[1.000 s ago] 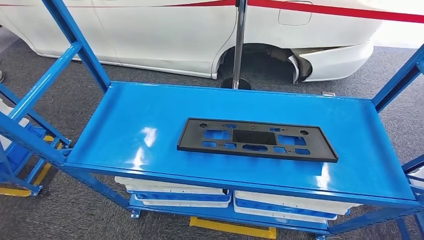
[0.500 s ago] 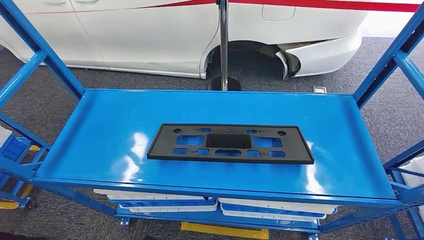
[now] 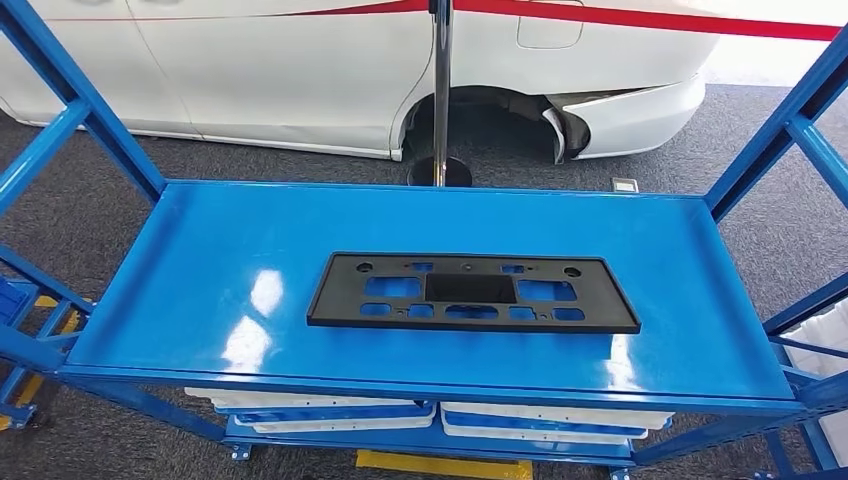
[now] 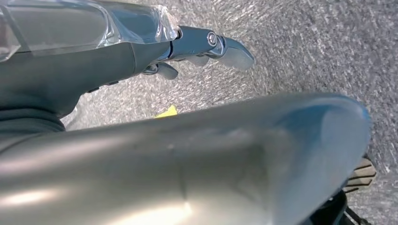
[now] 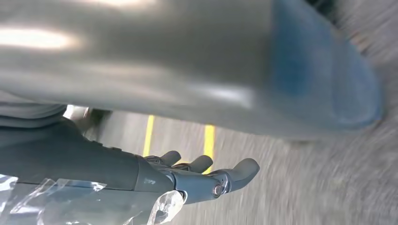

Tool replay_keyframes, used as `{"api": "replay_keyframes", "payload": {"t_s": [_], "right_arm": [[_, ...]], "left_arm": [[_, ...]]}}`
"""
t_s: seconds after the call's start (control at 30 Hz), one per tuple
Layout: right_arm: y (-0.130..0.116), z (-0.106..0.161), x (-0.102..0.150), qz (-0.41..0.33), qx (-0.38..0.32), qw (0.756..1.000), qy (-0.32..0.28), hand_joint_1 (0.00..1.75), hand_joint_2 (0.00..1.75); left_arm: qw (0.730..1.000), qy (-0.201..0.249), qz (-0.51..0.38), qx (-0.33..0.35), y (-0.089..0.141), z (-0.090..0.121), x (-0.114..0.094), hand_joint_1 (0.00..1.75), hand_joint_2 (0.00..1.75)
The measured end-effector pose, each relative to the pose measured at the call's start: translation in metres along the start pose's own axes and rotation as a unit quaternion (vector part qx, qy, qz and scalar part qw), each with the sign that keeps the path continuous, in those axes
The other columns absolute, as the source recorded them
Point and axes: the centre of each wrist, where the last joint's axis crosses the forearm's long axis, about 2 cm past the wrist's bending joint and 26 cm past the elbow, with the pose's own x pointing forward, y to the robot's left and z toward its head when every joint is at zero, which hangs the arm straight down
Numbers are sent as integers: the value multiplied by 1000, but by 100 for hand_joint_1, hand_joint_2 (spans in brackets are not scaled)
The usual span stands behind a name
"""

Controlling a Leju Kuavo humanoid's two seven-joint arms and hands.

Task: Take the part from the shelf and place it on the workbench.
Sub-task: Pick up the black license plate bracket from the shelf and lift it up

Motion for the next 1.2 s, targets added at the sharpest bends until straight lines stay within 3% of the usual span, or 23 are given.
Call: {"api": "replay_keyframes", "payload": {"t_s": [0.2, 0.37, 0.7, 0.77, 0.9, 1.07, 1.2], "right_arm": [[18, 0, 19, -182, 49, 981, -40, 0, 0], [25, 1, 42, -297, 96, 945, -97, 0, 0], [22, 3, 74, -375, 154, 901, -157, 0, 0], [21, 4, 77, -357, 181, 902, -161, 0, 0], [14, 6, 86, -243, 266, 913, -191, 0, 0], [3, 7, 93, -169, 287, 921, -204, 0, 0], [-11, 7, 92, -37, 303, 935, -180, 0, 0]], "left_arm": [[1000, -7, 14, -6, -3, 0, -3, 0, 0], [1000, -16, 10, -14, -9, 1, 0, 0, 0], [1000, -23, -1, -18, -10, 1, 4, 0, 0], [1000, -24, -4, -20, -10, 1, 4, 0, 0], [999, -30, -21, -29, -8, 1, 9, 0, 0], [998, -32, -32, -33, -6, 1, 12, 0, 0], [997, -33, -64, -39, -4, 1, 18, 0, 0]]}}
